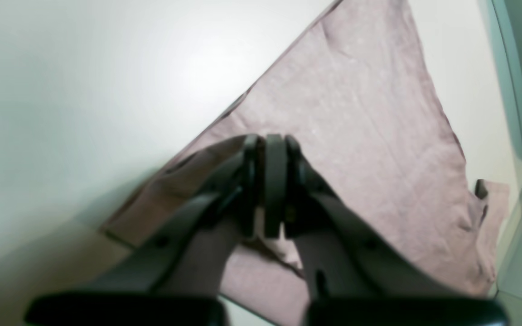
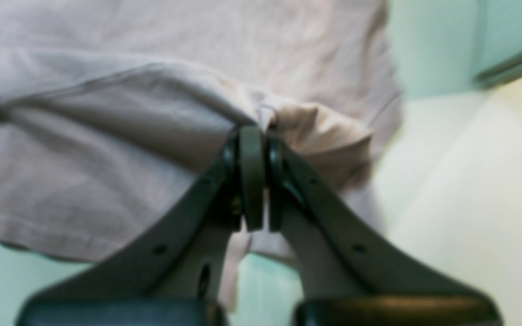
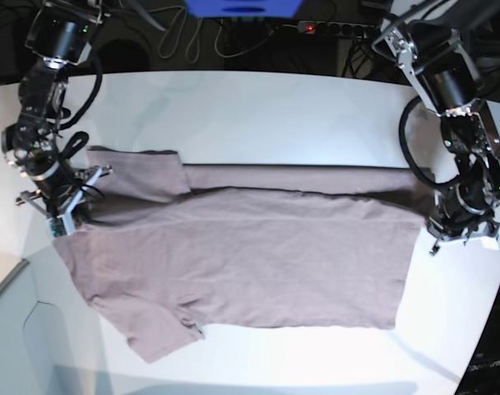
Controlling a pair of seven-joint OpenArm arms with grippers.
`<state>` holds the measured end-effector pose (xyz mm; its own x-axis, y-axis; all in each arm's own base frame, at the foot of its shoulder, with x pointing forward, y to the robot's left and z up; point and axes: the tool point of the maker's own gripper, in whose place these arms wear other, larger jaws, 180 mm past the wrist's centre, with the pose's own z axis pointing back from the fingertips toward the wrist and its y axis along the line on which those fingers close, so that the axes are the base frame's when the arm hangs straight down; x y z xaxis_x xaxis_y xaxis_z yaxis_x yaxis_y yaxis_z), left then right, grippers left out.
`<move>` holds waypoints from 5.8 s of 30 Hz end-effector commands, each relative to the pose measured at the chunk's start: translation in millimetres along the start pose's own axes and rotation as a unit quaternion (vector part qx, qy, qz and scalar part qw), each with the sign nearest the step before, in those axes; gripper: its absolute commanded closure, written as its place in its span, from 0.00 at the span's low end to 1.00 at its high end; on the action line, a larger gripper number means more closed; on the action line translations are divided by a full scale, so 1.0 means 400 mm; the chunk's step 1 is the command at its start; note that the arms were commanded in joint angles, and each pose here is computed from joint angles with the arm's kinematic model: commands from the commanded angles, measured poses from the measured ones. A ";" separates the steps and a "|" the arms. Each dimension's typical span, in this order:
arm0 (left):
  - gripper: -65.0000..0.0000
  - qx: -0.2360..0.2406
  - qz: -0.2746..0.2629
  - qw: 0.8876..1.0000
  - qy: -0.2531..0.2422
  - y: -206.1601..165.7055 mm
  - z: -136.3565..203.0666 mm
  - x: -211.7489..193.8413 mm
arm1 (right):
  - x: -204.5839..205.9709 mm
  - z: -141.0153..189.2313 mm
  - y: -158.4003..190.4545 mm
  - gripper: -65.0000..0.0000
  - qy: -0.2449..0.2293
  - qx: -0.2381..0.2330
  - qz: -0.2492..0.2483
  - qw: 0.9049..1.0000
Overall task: Layout the t-shirt on the table in an organized manner, then fold the t-shirt properly
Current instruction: 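Lift the grasped edge with both grippers and fold it over the shirt, then lower the folded edge onto the shirt and open both grippers, then move the right gripper to the sleeve and pinch the fabric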
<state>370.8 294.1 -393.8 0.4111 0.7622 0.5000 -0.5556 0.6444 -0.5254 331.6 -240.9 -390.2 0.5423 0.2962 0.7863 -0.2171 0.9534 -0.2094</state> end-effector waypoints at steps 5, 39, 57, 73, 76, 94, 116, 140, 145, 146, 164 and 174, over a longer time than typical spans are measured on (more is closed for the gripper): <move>1.00 -0.017 -0.003 0.999 -0.027 -0.037 0.010 0.055 | 0.056 0.051 -0.029 1.00 -0.039 -0.018 0.024 0.999; 0.90 -0.006 0.007 1.000 -0.005 -0.012 -0.013 0.025 | -0.008 -0.054 -0.016 0.94 0.004 0.017 -0.030 0.999; 0.32 0.016 -0.005 1.000 0.004 0.060 0.027 -0.045 | -0.017 0.058 -0.111 0.54 -0.018 -0.062 -0.046 0.997; 0.33 0.043 0.010 0.998 0.054 0.116 -0.008 -0.127 | -0.077 0.082 -0.081 0.54 0.005 -0.055 -0.046 0.997; 0.39 0.044 0.011 0.997 0.056 0.120 -0.008 -0.131 | -0.078 0.082 -0.080 0.54 0.007 -0.055 -0.046 0.997; 1.00 0.069 0.018 0.994 0.081 0.178 -0.021 -0.153 | -0.106 0.113 -0.139 0.54 0.013 -0.089 -0.063 0.994; 1.00 0.072 0.017 0.994 0.081 0.186 -0.017 -0.156 | -0.165 0.120 -0.233 0.54 0.031 -0.122 -0.101 0.987; 1.00 0.070 0.018 0.994 0.081 0.182 -0.019 -0.154 | -0.096 0.074 -0.203 0.47 0.010 -0.097 -0.082 0.992; 1.00 0.070 0.018 0.994 0.080 0.181 -0.020 -0.153 | -0.086 0.065 -0.190 0.47 0.008 -0.089 -0.076 0.993; 1.00 0.070 0.018 0.994 0.080 0.181 -0.020 -0.153 | -0.078 0.061 -0.189 0.47 0.005 -0.088 -0.075 0.993; 1.00 0.069 0.017 0.994 0.081 0.179 -0.021 -0.153 | -0.038 0.026 -0.145 0.47 -0.005 -0.060 -0.062 0.996; 1.00 0.071 0.017 0.994 0.082 0.182 -0.020 -0.156 | -0.058 -0.025 -0.088 0.44 0.008 -0.030 -0.092 0.995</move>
<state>308.7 289.5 -472.2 0.4912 0.7967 0.3523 -0.6612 0.6043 -0.4447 328.6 -276.9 -418.0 0.6092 0.1020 0.7864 -0.0555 0.9947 -0.0860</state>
